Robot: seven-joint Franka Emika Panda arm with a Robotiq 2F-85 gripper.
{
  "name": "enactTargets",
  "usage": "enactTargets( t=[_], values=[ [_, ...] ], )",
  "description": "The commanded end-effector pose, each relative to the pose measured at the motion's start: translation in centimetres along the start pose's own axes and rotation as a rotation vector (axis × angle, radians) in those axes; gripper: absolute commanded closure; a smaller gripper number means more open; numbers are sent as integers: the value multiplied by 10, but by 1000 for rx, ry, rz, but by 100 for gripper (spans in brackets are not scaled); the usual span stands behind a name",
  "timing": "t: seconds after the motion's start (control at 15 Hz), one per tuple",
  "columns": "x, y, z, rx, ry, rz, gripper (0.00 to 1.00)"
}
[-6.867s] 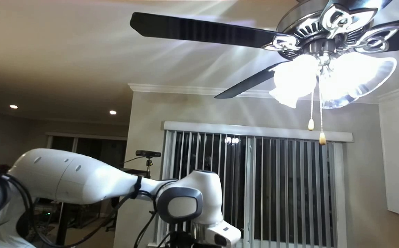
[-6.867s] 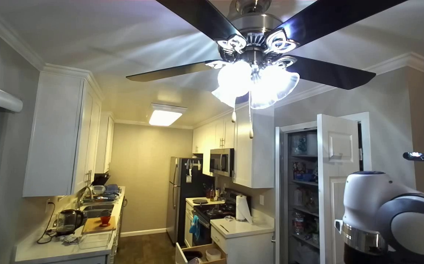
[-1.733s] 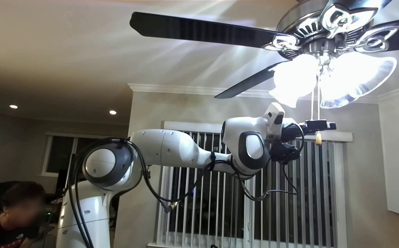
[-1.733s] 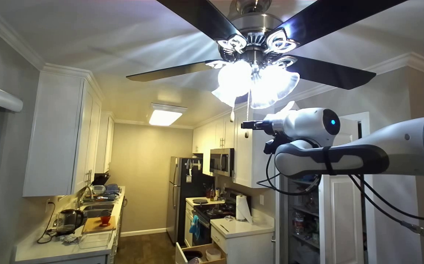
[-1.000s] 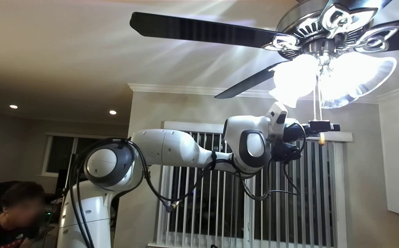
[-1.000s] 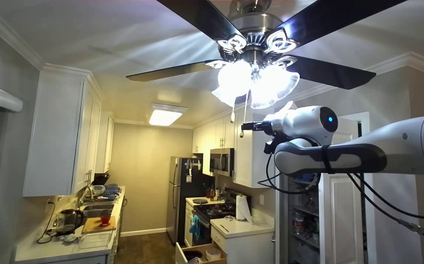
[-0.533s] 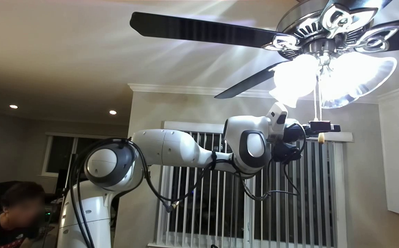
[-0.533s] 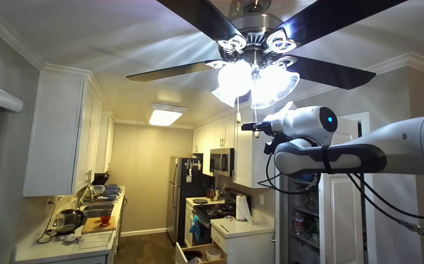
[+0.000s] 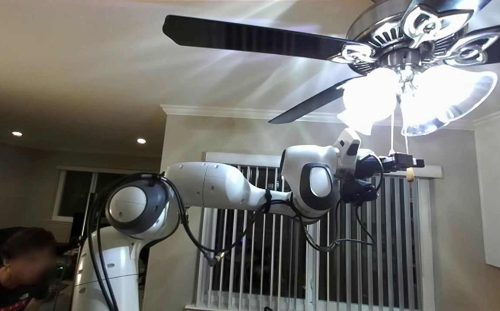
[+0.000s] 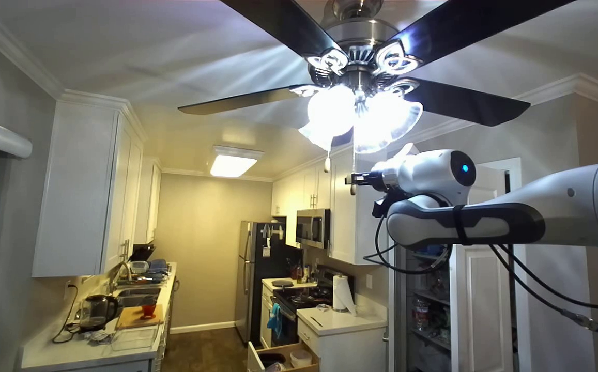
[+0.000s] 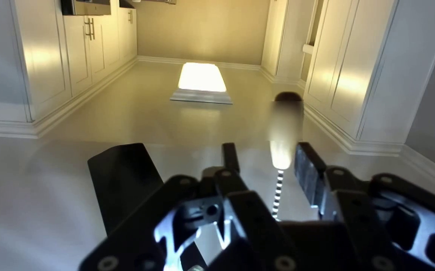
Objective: Turn off the lights
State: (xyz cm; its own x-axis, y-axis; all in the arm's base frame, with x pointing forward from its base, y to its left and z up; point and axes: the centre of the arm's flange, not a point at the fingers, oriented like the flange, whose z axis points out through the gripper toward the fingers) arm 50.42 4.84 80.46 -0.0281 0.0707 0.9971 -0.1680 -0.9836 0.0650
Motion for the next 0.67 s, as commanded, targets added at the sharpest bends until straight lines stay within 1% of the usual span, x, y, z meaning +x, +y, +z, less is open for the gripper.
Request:
enactTargets(
  t=[0.0, 0.07, 0.2, 0.27, 0.33, 0.6],
  values=[
    [3, 1, 2, -1, -9, -10, 85],
    [3, 1, 2, -1, -9, -9, 93],
    [3, 1, 2, -2, -8, -11, 99],
    [3, 1, 1, -2, -8, -10, 99],
    [3, 1, 1, -1, -7, -10, 96],
    [-4, 1, 0, 3, -18, -8, 95]
  ],
)
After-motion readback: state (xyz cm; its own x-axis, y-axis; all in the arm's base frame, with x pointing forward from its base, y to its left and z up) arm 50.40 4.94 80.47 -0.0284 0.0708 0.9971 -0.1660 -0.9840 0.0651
